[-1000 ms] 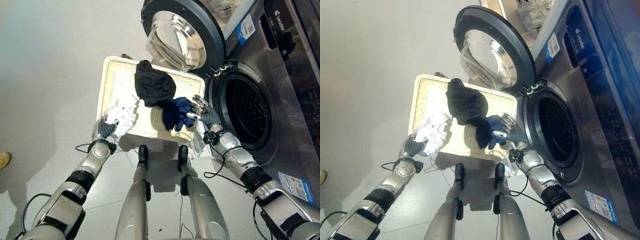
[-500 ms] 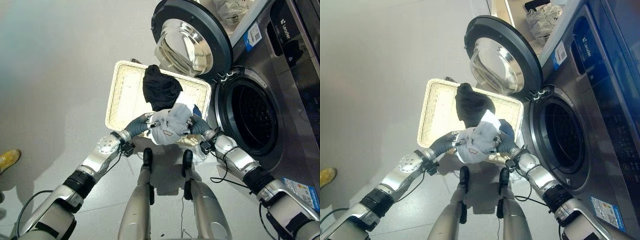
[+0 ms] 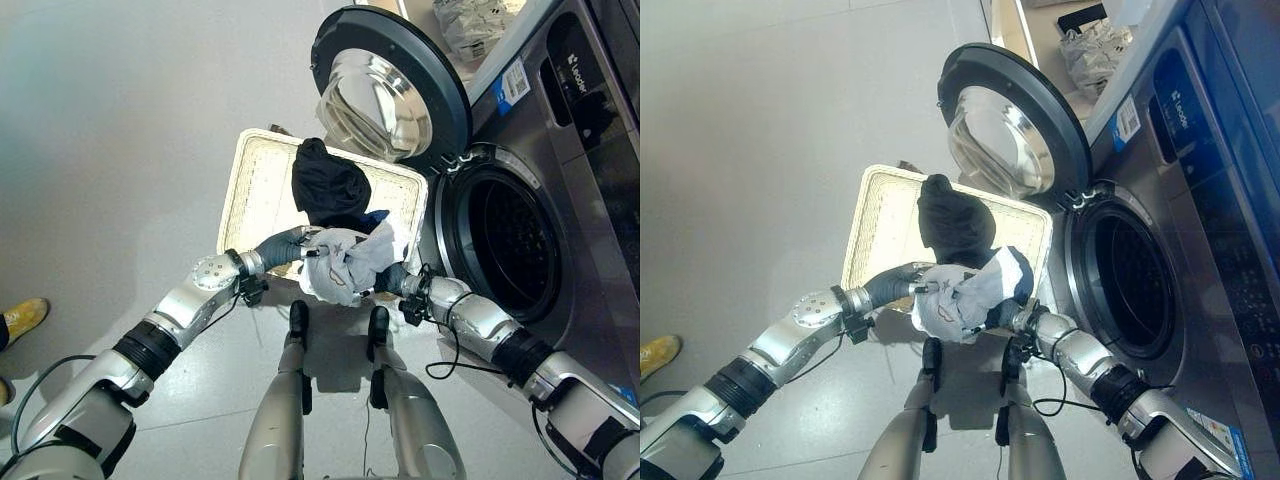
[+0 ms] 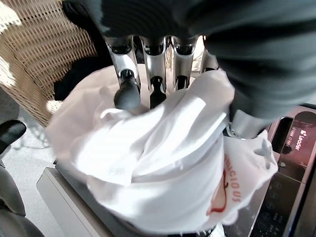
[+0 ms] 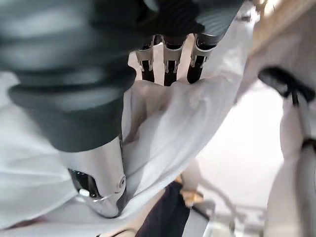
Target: Put the clothes into the washing machine.
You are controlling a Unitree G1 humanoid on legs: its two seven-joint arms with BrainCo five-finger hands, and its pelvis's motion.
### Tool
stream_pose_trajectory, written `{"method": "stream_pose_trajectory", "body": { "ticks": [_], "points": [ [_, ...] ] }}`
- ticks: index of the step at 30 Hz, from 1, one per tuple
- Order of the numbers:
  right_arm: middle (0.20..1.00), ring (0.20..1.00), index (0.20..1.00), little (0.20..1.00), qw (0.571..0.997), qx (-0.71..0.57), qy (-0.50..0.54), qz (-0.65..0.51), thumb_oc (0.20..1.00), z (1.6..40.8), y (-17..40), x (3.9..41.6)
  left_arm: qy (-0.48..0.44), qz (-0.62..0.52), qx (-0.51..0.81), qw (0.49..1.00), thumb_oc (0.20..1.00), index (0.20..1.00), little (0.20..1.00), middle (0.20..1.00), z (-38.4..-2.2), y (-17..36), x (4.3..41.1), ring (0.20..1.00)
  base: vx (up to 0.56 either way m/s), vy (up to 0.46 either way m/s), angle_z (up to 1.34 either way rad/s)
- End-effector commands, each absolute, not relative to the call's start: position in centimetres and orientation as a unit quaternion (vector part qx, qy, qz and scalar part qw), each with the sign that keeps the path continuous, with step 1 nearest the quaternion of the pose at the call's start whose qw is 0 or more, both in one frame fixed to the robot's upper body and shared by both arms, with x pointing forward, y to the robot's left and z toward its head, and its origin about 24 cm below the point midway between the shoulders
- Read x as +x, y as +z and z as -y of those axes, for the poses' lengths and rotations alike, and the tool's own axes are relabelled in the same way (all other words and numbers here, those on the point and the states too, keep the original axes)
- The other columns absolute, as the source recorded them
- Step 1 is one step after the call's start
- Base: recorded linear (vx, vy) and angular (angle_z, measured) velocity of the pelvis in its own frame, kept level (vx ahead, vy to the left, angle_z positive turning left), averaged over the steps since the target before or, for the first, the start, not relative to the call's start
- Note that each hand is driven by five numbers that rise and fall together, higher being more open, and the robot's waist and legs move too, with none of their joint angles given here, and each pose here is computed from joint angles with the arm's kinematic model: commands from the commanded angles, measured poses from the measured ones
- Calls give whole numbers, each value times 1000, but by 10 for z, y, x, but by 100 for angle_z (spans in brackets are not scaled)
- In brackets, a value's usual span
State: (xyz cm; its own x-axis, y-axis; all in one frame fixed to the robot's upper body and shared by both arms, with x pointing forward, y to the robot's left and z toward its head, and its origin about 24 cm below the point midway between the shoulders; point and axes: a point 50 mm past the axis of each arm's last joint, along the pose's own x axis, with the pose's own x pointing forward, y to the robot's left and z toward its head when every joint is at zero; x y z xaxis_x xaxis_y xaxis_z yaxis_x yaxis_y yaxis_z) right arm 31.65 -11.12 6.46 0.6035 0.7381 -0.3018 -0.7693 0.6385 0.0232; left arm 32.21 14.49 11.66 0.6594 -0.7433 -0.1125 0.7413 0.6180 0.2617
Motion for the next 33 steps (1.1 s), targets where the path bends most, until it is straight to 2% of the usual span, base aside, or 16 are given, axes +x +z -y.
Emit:
{"method": "stream_pose_trajectory", "body": {
  "ticks": [1, 6, 12, 18, 23, 29, 30, 31, 32, 33],
  "points": [
    [1000, 1000, 1000, 1000, 833, 49, 537, -123, 1000, 69, 84, 294, -445, 87, 110, 884, 200, 200, 200, 200, -110, 141, 315, 200, -18, -32, -1],
    [1000, 1000, 1000, 1000, 799, 183, 547, -168, 1000, 61, 72, 281, -423, 83, 126, 894, 200, 200, 200, 200, -113, 132, 315, 200, -5, -11, -2],
    [1000, 1000, 1000, 1000, 768, 309, 535, -166, 1000, 55, 69, 272, -414, 62, 160, 894, 200, 200, 200, 200, -113, 117, 312, 200, -14, -6, -10],
    [1000, 1000, 1000, 1000, 791, 347, 490, -118, 1000, 55, 74, 277, -432, 50, 178, 883, 200, 200, 200, 200, -109, 109, 306, 200, 2, 11, -12],
    [1000, 1000, 1000, 1000, 842, 365, 388, -82, 1000, 70, 73, 289, -494, 47, 151, 855, 200, 200, 200, 200, -100, 105, 292, 200, 18, 40, -13],
    [1000, 1000, 1000, 1000, 869, 350, 338, -85, 1000, 81, 65, 296, -536, 42, 151, 829, 200, 200, 200, 200, -93, 105, 284, 200, 17, 39, -11],
    [567, 567, 567, 567, 874, 345, 332, -79, 567, 82, 66, 298, -547, 38, 158, 821, 200, 200, 200, 200, -91, 105, 283, 200, 25, 35, -3],
    [482, 482, 482, 482, 875, 345, 332, -78, 482, 82, 67, 298, -549, 38, 158, 820, 200, 200, 200, 200, -90, 105, 283, 200, 0, 0, 0],
    [304, 304, 304, 304, 875, 345, 331, -77, 304, 83, 67, 298, -551, 36, 159, 818, 200, 200, 200, 200, -90, 105, 283, 200, 0, 0, 0],
    [200, 200, 200, 200, 877, 344, 328, -74, 200, 84, 68, 299, -556, 33, 163, 814, 200, 200, 200, 200, -89, 105, 282, 200, 0, 0, 0]
  ]
}}
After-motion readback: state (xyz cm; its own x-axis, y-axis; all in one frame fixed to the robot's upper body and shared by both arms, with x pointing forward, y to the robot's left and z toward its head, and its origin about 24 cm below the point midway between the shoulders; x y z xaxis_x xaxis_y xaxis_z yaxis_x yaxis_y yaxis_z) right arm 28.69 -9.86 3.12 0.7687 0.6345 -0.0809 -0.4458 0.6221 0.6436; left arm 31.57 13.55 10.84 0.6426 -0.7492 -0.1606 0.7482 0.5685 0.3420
